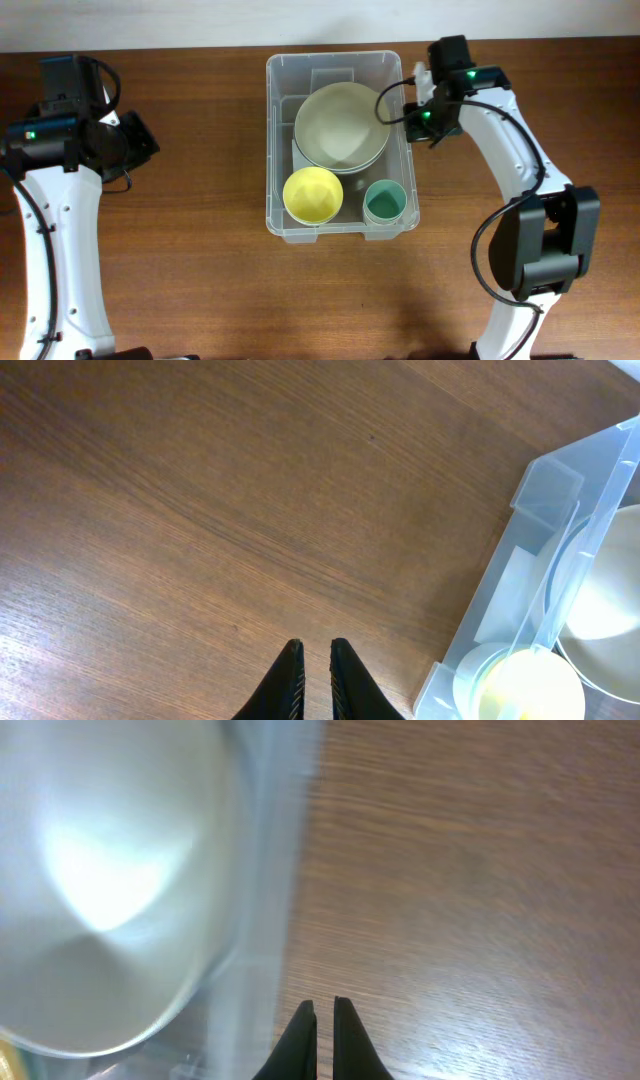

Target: Pack container

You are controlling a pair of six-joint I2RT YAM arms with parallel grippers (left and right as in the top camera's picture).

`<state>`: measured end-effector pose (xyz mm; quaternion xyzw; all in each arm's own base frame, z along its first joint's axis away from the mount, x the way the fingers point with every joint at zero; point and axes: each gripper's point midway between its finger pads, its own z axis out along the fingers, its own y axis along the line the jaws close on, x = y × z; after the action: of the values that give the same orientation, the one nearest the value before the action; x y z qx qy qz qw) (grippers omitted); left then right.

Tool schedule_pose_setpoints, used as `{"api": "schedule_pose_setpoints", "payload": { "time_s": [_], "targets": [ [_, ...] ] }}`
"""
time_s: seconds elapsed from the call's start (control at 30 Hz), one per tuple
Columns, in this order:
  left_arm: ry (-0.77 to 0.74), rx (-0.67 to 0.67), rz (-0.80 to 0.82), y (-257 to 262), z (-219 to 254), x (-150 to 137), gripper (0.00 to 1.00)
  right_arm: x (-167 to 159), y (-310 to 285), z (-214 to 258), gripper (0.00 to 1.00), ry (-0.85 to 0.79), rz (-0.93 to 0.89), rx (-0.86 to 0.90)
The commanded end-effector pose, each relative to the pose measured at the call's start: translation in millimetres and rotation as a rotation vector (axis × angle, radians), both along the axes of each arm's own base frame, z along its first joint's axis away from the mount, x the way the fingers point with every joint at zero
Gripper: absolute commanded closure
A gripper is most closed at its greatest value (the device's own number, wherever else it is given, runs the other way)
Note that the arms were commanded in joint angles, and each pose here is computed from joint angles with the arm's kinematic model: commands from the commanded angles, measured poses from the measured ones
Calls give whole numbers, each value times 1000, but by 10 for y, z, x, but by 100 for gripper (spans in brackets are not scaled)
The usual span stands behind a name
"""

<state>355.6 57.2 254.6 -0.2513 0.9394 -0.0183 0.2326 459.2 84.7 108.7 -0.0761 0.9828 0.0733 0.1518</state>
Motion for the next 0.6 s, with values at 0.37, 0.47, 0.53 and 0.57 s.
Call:
{"api": "schedule_pose_setpoints", "payload": {
  "time_s": [0.37,0.47,0.53,0.57],
  "targets": [
    [10,-12,0,-8,-53,10,89,53,136,51,96,-41,83,4],
    [10,-12,0,-8,-53,9,89,167,-145,162,96,-88,-65,-122],
    [10,-12,0,-9,-53,9,89,260,-226,391,95,-153,-92,-163],
    [10,-12,0,-8,-53,9,89,300,-237,507,95,-184,-98,-170]
  ]
}}
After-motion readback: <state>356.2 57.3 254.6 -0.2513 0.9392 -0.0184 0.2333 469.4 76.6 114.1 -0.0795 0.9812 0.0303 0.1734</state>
